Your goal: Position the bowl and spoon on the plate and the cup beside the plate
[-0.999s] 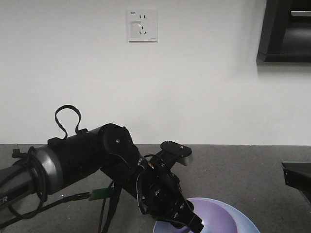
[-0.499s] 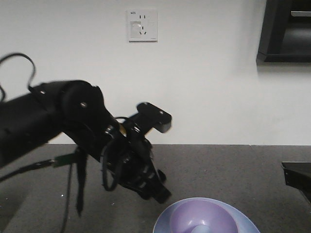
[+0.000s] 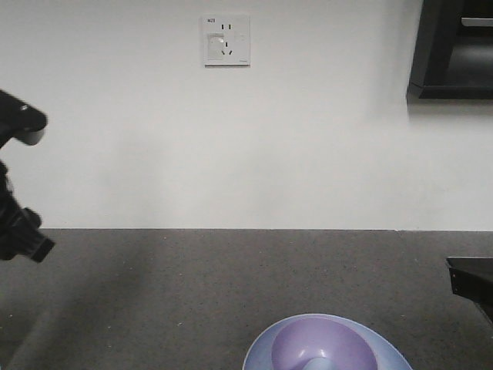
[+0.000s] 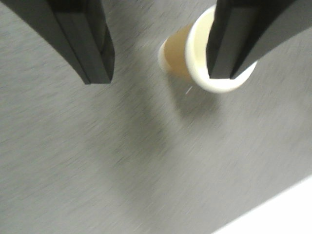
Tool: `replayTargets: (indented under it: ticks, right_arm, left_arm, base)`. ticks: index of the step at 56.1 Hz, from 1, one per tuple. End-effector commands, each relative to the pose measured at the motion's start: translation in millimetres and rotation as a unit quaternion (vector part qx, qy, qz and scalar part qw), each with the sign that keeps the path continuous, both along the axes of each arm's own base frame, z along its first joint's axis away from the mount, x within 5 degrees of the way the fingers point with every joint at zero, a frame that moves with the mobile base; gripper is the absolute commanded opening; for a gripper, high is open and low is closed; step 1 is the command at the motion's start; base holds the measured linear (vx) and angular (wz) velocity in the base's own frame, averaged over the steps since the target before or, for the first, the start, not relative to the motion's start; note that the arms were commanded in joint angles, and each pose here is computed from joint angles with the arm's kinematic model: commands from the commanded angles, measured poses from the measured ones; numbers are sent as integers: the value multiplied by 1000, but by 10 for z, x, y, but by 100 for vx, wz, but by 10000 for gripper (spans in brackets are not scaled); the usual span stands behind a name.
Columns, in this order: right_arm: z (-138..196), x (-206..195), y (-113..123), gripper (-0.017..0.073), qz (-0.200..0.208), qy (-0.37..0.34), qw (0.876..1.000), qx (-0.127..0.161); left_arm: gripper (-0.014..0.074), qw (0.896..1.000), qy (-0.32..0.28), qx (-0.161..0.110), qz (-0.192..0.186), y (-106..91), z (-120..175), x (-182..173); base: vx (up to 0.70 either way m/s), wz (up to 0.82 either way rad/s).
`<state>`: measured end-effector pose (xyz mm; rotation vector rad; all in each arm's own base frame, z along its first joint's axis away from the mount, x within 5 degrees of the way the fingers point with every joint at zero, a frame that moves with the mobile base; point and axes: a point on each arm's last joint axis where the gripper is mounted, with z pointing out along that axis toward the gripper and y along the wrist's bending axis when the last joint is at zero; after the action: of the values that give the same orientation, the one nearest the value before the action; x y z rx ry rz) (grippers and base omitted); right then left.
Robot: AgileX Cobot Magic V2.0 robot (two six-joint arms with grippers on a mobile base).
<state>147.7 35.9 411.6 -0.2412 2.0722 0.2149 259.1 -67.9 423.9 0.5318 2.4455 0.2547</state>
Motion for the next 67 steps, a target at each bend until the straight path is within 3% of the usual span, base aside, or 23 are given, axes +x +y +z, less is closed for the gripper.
replayTargets:
  ticks: [1,15,27,45,52,62,67]
  right_arm:
    - [161,11,-1,582,-2,-52,999,8]
    - [160,10,0,582,-2,-52,999,9]
    - [160,10,0,582,-2,-52,999,9]
    - [160,10,0,582,-2,-52,999,9]
    - [161,8,0,582,-2,-52,999,9]
    - [161,8,0,582,-2,-52,999,9]
    - [161,7,0,582,-2,-52,999,10]
  left_arm:
    - [515,999,-49,1,19,173,12,14]
    - [515,999,-3,14,51,389,-547,165]
    - [515,997,11,11,79,539,-768,294]
    - [476,995,50,-11,82,502,-1050,508]
    - [355,995,48,-24,82,481,-1067,531]
    - [-11,996,47,-16,78,490,-1058,526]
    - [-8,996,50,-15,78,490,-1053,519]
  base:
    - [0,0]
    - [0,0]
    - [0,0]
    - [0,0]
    - [0,0]
    - [0,0]
    - [0,0]
